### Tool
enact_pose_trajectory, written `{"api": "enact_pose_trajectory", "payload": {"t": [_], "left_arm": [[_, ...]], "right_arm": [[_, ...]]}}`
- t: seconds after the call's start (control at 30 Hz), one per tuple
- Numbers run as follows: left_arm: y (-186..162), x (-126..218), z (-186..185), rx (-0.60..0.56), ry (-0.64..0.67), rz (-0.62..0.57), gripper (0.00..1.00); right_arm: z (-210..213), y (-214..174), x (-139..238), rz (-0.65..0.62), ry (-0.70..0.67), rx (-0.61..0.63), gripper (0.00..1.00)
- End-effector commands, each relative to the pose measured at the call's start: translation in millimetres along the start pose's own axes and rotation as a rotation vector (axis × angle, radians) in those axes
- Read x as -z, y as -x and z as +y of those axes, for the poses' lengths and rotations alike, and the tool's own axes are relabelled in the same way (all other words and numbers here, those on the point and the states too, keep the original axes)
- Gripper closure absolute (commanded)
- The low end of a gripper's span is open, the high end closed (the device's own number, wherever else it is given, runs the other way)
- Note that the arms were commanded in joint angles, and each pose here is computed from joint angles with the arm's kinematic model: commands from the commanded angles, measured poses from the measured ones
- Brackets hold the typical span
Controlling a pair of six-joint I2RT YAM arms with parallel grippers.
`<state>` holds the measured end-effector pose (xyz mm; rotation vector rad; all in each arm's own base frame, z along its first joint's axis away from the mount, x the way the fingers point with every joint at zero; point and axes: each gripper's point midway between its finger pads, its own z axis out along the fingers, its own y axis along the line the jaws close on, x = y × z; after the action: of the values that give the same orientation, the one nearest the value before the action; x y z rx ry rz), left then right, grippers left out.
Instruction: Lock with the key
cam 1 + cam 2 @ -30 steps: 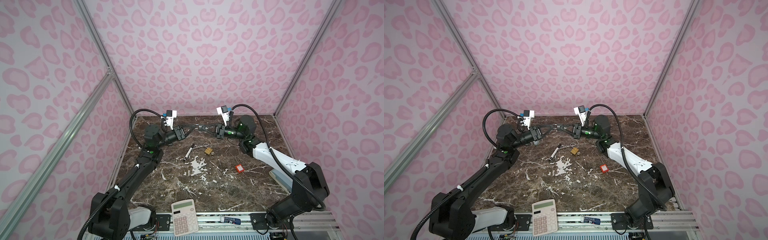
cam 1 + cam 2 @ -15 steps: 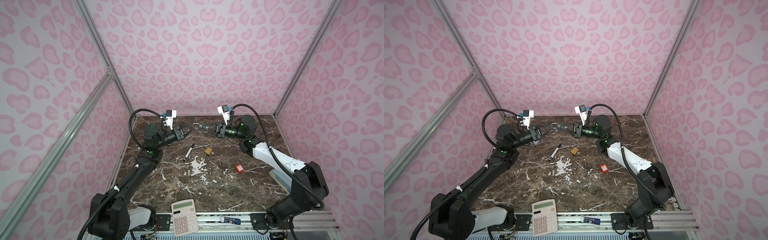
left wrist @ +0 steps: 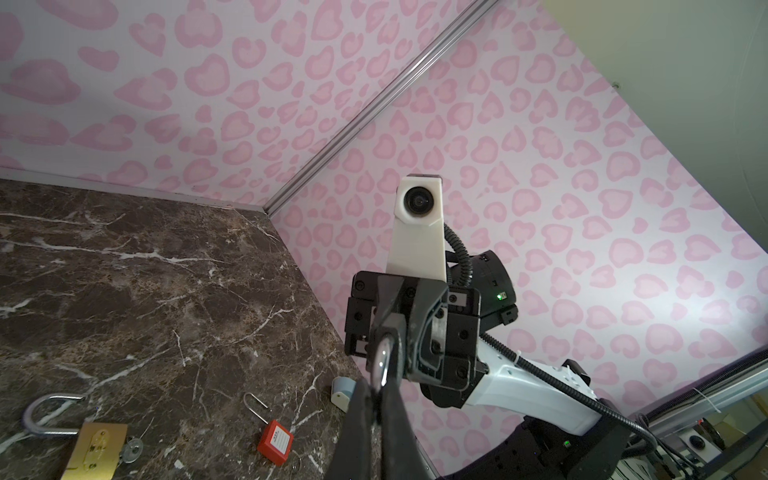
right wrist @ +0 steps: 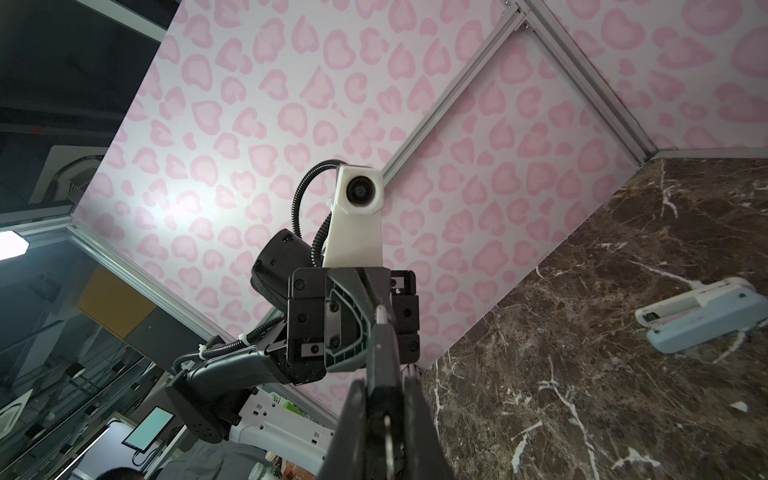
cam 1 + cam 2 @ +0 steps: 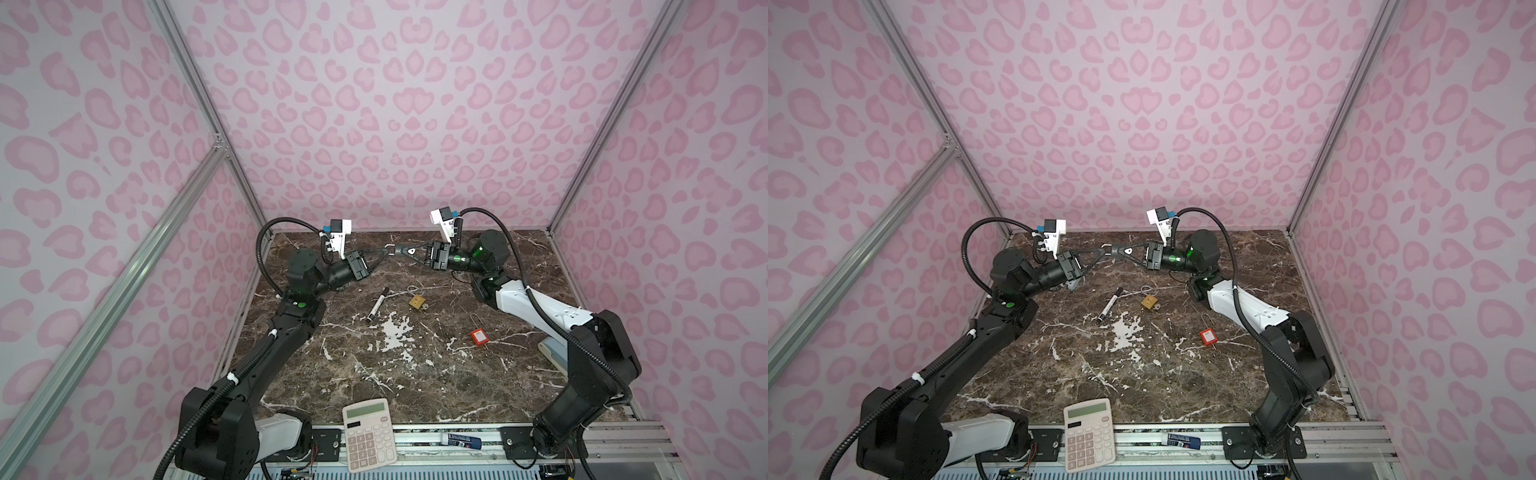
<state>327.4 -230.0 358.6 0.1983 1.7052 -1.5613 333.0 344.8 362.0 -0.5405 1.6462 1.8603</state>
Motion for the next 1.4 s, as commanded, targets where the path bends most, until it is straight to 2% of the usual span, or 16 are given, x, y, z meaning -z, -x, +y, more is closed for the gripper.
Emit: {"api": "enact_pose_trajectory", "payload": {"t": [0.0, 0.17, 0.37, 0.5, 0.63, 0.73, 0.87, 1.0, 1.03, 1.13, 1.37], "left_arm": [[-14.4, -2.2, -12.5, -0.030, -0.060, 0.073, 0.96], [-13.4, -1.7, -13.8, -0.045, -0.059, 0.071, 0.96], [-14.1, -5.5, -16.6, -0.047, -0.075, 0.079, 0.96], [-41.0, -27.7, -19.7, -0.036, -0.110, 0.186, 0.96], [-25.4, -2.6, -10.9, -0.043, -0.057, 0.098, 0.96], [-8.7, 9.6, -15.7, -0.057, -0.055, 0.058, 0.96], [-1.1, 8.7, -20.8, -0.065, -0.069, 0.056, 0.96], [1.0, 7.1, -20.9, -0.057, -0.075, 0.050, 0.96], [1.4, 7.6, -21.8, -0.055, -0.079, 0.046, 0.96], [1.8, 8.3, -24.9, -0.058, -0.084, 0.045, 0.96], [1.7, 8.7, -26.1, -0.057, -0.087, 0.046, 0.96]], "right_arm": [[5.9, -2.9, -4.2, 0.026, 0.001, 0.049, 1.00], [-0.9, -8.0, -0.8, 0.068, -0.078, 0.102, 1.00], [-0.3, -14.8, -2.7, 0.093, -0.093, 0.110, 1.00], [0.2, -25.5, -25.3, 0.154, -0.086, 0.125, 1.00], [-1.9, -2.6, -3.3, 0.067, -0.105, 0.139, 1.00], [-1.7, -7.5, 2.3, 0.095, -0.108, 0.131, 1.00], [0.3, -16.0, 1.3, 0.114, -0.090, 0.126, 1.00], [7.5, -14.8, 4.0, 0.086, -0.054, 0.127, 0.67], [8.7, -14.0, 5.0, 0.079, -0.047, 0.123, 0.64], [8.4, -11.1, 9.5, 0.062, -0.039, 0.111, 0.60], [8.8, -6.3, 18.7, 0.041, -0.040, 0.111, 0.61]]}}
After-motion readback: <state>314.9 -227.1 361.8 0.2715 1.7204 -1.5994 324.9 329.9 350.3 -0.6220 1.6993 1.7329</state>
